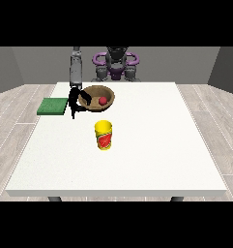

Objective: Pick the cup and pour the ball into the bowl, then pick the bowl and place it on the pad

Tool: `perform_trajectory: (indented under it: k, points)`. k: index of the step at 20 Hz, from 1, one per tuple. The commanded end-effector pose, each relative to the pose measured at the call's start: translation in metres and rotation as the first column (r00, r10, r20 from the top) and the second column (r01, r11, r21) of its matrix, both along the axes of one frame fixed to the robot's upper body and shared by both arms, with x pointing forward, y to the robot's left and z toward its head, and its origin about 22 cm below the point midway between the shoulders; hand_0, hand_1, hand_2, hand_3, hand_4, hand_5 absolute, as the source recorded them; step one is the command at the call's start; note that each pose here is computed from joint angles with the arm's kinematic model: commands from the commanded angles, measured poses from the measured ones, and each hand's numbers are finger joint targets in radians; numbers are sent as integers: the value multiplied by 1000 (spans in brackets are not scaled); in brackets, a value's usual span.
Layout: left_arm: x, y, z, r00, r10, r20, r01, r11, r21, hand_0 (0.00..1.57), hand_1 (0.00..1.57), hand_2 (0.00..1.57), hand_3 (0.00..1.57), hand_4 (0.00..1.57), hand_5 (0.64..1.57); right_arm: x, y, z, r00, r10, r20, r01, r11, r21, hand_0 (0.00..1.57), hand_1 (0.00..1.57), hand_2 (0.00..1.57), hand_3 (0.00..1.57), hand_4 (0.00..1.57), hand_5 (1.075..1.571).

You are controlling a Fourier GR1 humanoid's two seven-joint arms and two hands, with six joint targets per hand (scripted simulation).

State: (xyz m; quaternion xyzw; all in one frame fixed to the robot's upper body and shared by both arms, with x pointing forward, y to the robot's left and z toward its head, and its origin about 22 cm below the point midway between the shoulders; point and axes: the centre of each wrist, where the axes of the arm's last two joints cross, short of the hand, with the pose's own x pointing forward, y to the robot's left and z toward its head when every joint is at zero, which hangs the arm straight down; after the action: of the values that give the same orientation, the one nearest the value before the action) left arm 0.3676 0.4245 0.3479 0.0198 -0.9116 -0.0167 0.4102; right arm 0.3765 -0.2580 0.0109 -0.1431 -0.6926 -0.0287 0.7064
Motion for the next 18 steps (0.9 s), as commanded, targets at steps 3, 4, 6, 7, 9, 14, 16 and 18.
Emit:
perform_trajectory:
  k: [3, 4, 6, 7, 9, 14, 16, 18]
  points:
    - [4, 37, -70, 982, 112, -154, -118, 992, -34, 0, 0, 0, 0, 0, 1547, 18, 22, 52, 984, 49, -172, -70, 991, -115, 1571, 1571, 1571, 1571, 1263, 1464]
    - [-11, 61, -64, 988, 99, -119, -104, 994, -37, 0, 0, 0, 0, 0, 1546, 23, 12, 70, 986, 33, -162, -54, 990, -128, 1571, 1571, 1571, 1571, 1261, 1470]
    - [-29, 84, -54, 988, 136, -73, -139, 990, -39, 0, 0, 0, 0, 0, 1543, 24, 13, 81, 985, 66, -159, -85, 990, -113, 1571, 1571, 1571, 1571, 1250, 1476]
    - [-24, 77, -58, 982, 153, -108, -158, 987, -38, 0, 0, 0, 0, 0, 1543, 25, 8, 81, 985, 52, -167, -70, 992, -102, 1571, 1571, 1571, 1571, 1250, 1477]
    - [-30, 77, -38, 991, 112, -80, -114, 993, -26, 0, 0, 0, 0, 0, 1542, 22, -37, 73, 988, 16, -152, -23, 999, -46, 1571, 1571, 1571, 1571, 1283, 1481]
    - [-38, 89, -50, 986, 166, -23, -167, 985, -40, 0, 0, 0, 0, 0, 1537, 13, -85, 91, 993, 39, -111, -60, 978, -198, 1571, 1571, 1571, 1571, 1305, 1528]
    - [-41, 89, -39, 984, 177, -21, -178, 984, -16, 0, 0, 0, 0, 0, 1538, 13, -76, 79, 993, 48, -104, -67, 980, -189, 1571, 1571, 1571, 1571, 1305, 1528]
    - [-36, 72, -17, 988, 154, 0, -154, 988, -12, 0, 0, 0, 0, 0, 1539, 10, -80, 55, 997, 16, -74, -31, 980, -198, 1571, 1571, 1571, 1571, 1305, 1528]
